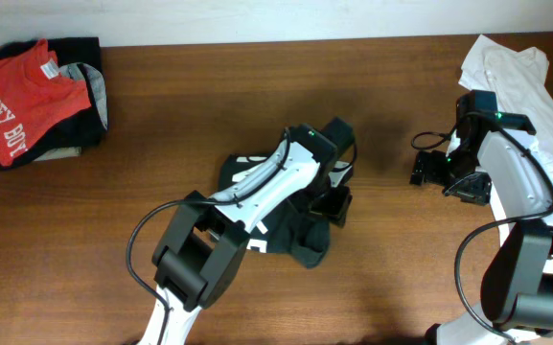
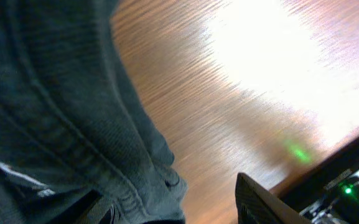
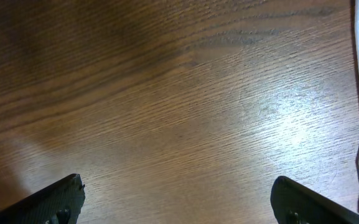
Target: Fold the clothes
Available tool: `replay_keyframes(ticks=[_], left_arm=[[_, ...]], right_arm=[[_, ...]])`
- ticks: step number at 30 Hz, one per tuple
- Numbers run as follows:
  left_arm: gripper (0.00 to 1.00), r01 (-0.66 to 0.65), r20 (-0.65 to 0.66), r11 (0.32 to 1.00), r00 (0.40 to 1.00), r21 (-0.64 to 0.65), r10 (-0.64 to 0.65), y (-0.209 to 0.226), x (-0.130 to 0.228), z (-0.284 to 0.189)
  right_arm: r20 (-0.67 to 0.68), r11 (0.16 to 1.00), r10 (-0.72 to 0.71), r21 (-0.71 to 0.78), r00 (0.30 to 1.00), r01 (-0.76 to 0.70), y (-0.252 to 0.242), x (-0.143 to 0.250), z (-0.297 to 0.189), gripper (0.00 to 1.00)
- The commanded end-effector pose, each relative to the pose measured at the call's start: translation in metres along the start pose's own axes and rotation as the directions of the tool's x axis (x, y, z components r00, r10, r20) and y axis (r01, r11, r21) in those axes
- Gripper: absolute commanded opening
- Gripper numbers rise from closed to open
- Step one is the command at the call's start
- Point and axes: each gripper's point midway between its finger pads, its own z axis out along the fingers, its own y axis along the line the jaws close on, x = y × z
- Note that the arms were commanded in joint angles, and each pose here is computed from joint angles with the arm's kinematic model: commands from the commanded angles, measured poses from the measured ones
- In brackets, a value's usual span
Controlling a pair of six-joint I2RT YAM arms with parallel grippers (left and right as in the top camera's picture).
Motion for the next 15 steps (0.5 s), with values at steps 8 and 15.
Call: replay_keyframes(ticks=[8, 15], left_arm=[[0.86, -0.195, 0.116, 0.909, 0.98, 0.369, 0.163, -0.093, -0.021, -0.05], [0.99, -0.063, 0.225, 0.994, 0.974, 0.087, 0.042, 0.0, -0.048, -0.141]], right_arm=[[0.013, 1.0, 0.002, -0.001, 1.0, -0.002, 0.0, -0.003, -0.004, 0.99], [0.013, 1.0, 0.002, -0.001, 1.0, -0.002, 0.0, -0.003, -0.004, 0.99]])
